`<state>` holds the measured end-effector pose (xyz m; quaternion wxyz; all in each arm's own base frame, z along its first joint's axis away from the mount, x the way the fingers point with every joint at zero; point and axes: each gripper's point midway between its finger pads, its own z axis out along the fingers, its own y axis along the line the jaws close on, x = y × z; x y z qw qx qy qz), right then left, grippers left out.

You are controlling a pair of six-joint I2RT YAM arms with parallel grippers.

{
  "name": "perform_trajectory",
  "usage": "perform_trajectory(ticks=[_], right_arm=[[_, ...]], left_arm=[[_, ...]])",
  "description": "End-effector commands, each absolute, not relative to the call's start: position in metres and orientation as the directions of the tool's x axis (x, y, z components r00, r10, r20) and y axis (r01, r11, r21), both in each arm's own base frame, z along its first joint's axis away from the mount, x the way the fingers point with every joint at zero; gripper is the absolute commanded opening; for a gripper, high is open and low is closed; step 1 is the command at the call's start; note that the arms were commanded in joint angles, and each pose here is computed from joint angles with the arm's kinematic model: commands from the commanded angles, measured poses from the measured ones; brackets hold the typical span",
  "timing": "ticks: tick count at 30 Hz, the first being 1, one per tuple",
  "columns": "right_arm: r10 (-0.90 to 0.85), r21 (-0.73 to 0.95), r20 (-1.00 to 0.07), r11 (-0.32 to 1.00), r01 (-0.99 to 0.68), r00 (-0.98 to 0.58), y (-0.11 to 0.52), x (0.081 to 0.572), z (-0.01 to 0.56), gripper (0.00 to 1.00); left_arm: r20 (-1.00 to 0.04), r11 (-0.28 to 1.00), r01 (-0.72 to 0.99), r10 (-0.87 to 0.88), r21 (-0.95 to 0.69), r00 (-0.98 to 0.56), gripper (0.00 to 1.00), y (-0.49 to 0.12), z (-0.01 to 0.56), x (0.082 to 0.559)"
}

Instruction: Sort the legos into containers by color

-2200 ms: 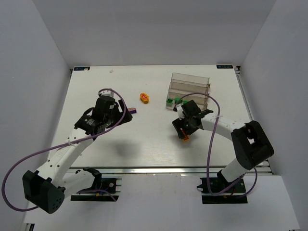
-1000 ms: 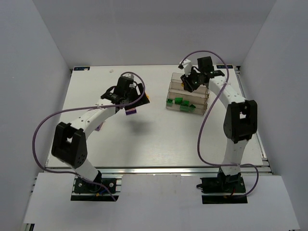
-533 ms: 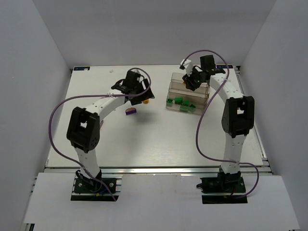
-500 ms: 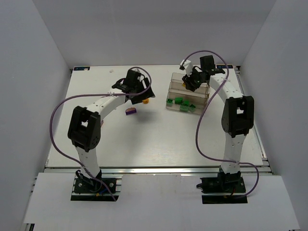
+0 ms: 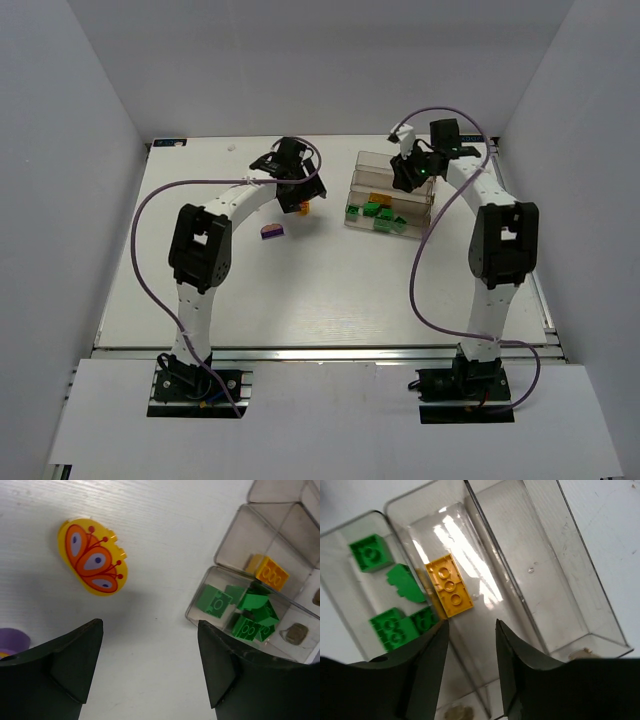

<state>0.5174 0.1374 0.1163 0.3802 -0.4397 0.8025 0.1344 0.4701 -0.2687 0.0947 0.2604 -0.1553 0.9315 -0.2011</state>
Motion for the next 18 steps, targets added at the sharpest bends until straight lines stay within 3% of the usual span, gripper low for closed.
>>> perform_trajectory(ticks=[1,4,6,9,18], right_arm=[[-0.438,-0.070,-0.858,0.617,-0.784,-0.268,0.144,0.500,0.196,0.47],[-0.382,-0.033,-0.885,0.620,-0.784,-0.265,0.147,0.471,0.204,0.54],[-0.352,0.002,-0.890,0.629,-0.778,-0.288,0.148,0.451,0.204,0.66],[-0.335,0.021,-0.892,0.638,-0.770,-0.302,0.145,0.436,0.206,0.72],[-0.272,0.051,-0.914,0.661,-0.749,-0.302,0.140,0.410,0.225,0.72]], left_arm=[[-0.432,0.871,-0.261,-0.441,-0.415,-0.787,0.85,-0.254,0.110,0.473],[-0.433,0.882,-0.299,-0.444,-0.364,-0.784,0.85,-0.247,0.104,0.476],[-0.437,0.887,-0.319,-0.445,-0.334,-0.782,0.85,-0.242,0.101,0.477],[-0.439,0.893,-0.329,-0.440,-0.307,-0.784,0.85,-0.239,0.095,0.480],[-0.451,0.912,-0.331,-0.408,-0.242,-0.794,0.80,-0.239,0.067,0.498]])
